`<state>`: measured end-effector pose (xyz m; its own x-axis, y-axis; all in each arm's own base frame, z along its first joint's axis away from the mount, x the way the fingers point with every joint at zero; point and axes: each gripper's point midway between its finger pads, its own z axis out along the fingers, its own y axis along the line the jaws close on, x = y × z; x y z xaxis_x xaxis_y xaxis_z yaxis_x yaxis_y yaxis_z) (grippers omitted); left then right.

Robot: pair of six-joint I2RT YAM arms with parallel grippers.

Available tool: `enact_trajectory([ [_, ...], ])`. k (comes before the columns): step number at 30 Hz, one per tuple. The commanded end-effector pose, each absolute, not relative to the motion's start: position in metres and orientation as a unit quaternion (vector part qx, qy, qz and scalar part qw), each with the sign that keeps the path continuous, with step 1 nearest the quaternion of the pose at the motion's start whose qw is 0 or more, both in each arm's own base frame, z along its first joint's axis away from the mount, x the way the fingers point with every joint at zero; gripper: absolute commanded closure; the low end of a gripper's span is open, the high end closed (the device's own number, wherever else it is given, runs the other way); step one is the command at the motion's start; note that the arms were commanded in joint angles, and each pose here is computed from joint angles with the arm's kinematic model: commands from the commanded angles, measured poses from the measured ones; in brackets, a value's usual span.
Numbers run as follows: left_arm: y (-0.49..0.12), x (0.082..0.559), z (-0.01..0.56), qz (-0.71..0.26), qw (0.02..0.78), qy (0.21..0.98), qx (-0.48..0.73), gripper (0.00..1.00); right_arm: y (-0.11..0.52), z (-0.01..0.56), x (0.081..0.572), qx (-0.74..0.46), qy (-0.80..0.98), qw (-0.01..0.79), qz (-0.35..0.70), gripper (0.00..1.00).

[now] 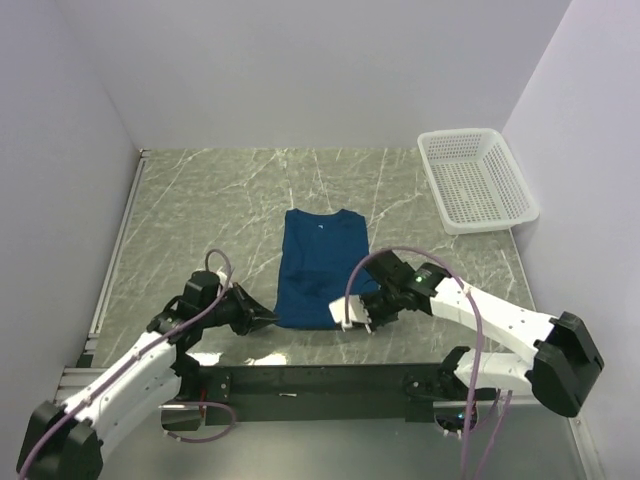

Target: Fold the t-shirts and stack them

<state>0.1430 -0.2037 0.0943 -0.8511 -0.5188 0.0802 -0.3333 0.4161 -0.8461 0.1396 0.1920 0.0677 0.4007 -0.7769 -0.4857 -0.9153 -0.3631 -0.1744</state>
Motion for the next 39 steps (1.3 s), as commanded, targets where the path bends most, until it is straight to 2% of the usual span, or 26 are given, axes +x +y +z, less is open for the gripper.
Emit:
enact_trajectory([
  [1,-0.207,0.166,0.099,-0.464,0.104,0.835,-0.276,1.0,0.196,0.088,0.175,-0.762,0.589,0.235,0.131,1.0],
  [2,-0.209,0.172,0.09,-0.443,0.092,0.846,-0.281,1.0,0.201,0.096,0.193,-0.752,0.601,0.243,0.117,1.0],
  [3,-0.212,0.191,0.106,-0.448,0.117,0.846,-0.266,1.0,0.206,0.103,0.207,-0.735,0.617,0.258,0.108,1.0],
  [5,-0.213,0.216,0.105,-0.434,0.125,0.85,-0.27,1.0,0.207,0.116,0.25,-0.701,0.652,0.278,0.081,1.0],
  [9,-0.196,0.295,0.151,-0.445,0.202,0.828,-0.276,1.0,0.2,0.131,0.322,-0.631,0.709,0.311,0.041,1.0],
  [11,-0.192,0.32,0.15,-0.435,0.2,0.831,-0.284,1.0,0.199,0.134,0.358,-0.605,0.727,0.326,0.02,1.0],
  [12,-0.189,0.341,0.169,-0.444,0.22,0.823,-0.277,1.0,0.201,0.136,0.369,-0.595,0.733,0.33,0.017,1.0],
  [16,-0.193,0.39,0.168,-0.438,0.213,0.83,-0.271,1.0,0.207,0.12,0.412,-0.565,0.759,0.322,0.006,1.0],
  [17,-0.196,0.399,0.15,-0.435,0.194,0.836,-0.275,1.0,0.211,0.129,0.424,-0.556,0.76,0.336,0.002,1.0],
  [18,-0.2,0.412,0.158,-0.445,0.197,0.833,-0.263,1.0,0.211,0.13,0.434,-0.543,0.767,0.343,0.0,1.0],
  [26,-0.214,0.455,0.123,-0.448,0.161,0.844,-0.249,1.0,0.206,0.119,0.48,-0.498,0.793,0.349,-0.028,1.0],
  [39,-0.218,0.482,0.107,-0.452,0.156,0.842,-0.249,1.0,0.198,0.112,0.501,-0.471,0.804,0.362,-0.029,1.0],
])
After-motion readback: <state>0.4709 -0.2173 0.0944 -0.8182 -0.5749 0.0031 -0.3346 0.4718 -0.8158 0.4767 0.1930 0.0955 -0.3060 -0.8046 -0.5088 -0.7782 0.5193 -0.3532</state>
